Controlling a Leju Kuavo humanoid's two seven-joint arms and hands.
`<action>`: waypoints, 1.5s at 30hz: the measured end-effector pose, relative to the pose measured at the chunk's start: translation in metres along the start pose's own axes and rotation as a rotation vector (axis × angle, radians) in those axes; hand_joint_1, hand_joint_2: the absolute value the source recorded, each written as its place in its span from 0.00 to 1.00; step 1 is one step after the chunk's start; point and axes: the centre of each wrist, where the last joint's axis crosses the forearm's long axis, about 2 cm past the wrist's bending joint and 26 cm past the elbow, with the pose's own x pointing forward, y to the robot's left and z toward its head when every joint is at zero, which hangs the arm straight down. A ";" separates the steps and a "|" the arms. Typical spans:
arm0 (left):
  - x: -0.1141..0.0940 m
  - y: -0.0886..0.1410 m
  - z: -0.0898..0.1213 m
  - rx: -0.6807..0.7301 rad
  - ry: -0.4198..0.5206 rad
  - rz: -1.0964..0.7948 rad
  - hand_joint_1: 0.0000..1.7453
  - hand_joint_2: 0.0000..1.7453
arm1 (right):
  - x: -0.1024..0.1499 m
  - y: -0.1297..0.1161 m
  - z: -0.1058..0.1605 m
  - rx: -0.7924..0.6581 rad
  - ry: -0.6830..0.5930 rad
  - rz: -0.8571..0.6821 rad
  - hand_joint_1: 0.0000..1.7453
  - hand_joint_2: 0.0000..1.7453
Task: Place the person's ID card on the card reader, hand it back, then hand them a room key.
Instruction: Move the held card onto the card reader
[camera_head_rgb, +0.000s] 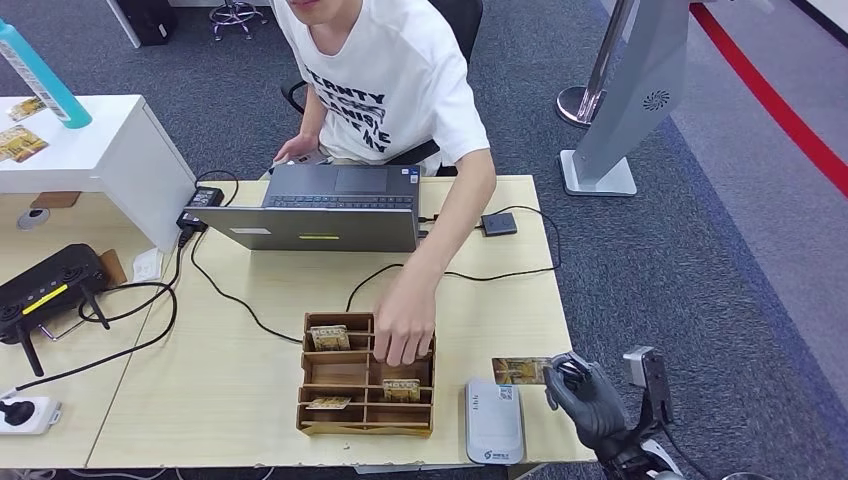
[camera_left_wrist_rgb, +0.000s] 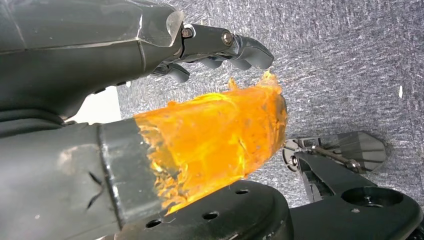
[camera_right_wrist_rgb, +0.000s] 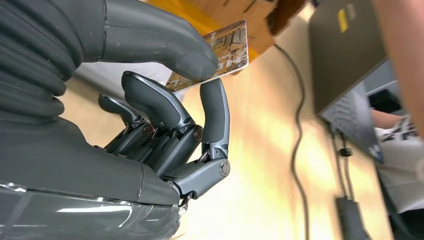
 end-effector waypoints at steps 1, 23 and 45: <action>0.000 0.000 0.000 0.000 0.000 0.002 0.00 0.00 | 0.001 -0.004 0.005 -0.001 0.014 0.007 1.00 1.00; -0.001 0.001 0.000 -0.019 0.008 0.003 0.00 0.00 | 0.043 -0.044 0.054 0.188 0.202 0.072 1.00 1.00; 0.001 0.000 0.000 -0.030 0.007 -0.024 0.00 0.00 | 0.101 -0.064 -0.066 0.394 0.337 0.389 1.00 1.00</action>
